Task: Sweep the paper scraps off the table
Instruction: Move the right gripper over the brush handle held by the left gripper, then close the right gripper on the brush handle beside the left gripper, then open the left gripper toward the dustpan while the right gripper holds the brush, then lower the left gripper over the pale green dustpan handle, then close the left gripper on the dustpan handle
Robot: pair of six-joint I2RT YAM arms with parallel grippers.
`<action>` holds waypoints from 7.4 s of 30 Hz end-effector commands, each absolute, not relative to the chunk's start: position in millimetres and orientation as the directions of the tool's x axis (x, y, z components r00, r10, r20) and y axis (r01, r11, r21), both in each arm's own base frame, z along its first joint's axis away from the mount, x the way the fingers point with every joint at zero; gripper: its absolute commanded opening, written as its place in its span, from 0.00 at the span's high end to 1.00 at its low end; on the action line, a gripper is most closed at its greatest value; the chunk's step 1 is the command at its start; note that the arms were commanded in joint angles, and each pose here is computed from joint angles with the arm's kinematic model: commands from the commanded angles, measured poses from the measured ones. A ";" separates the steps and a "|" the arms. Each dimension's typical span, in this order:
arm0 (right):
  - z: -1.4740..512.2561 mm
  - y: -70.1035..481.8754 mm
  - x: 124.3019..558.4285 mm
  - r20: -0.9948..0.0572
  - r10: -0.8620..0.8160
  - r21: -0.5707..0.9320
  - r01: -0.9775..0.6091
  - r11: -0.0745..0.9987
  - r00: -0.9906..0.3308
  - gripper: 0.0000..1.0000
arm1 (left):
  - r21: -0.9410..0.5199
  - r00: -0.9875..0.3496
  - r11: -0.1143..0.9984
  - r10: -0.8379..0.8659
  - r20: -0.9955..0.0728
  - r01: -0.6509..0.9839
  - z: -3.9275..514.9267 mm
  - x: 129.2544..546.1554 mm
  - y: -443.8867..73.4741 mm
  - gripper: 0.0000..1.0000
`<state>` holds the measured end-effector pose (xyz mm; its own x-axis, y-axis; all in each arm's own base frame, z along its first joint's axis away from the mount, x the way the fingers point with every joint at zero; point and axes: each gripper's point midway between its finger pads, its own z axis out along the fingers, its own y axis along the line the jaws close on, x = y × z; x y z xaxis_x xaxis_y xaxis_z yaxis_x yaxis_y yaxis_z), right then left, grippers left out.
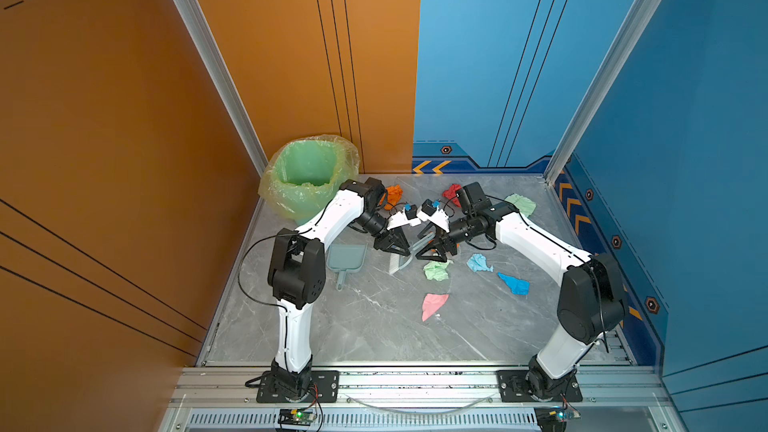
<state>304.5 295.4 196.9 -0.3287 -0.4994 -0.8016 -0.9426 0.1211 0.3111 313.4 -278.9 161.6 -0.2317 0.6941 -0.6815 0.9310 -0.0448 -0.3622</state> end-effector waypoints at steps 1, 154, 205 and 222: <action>196.2 302.9 297.4 -0.795 -0.515 0.323 -0.942 0.087 -0.320 0.14 | -0.375 -0.232 -0.072 0.673 -0.702 0.924 169.2 311.4 -283.7 0.97; 174.6 262.6 315.0 -0.743 -0.438 0.334 -0.848 0.413 -0.506 1.00 | 0.009 -0.789 0.980 0.166 -0.591 0.200 129.8 316.9 -105.8 0.03; 162.9 269.6 326.8 -0.729 -0.417 0.350 -0.818 0.456 -0.544 1.00 | -0.072 -0.851 0.993 -0.116 -0.513 -0.092 25.6 299.3 -89.9 0.08; 159.8 268.5 326.3 -0.722 -0.418 0.353 -0.813 0.463 -0.551 1.00 | -0.057 -0.855 0.994 -0.113 -0.505 -0.098 17.4 302.7 -89.2 0.12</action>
<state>327.7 267.1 168.8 -0.5349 -0.4131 -0.7371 -0.8222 0.4556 0.3413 306.5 -91.8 24.2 -0.8463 -0.1117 -0.5208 -0.0855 0.9936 -0.0742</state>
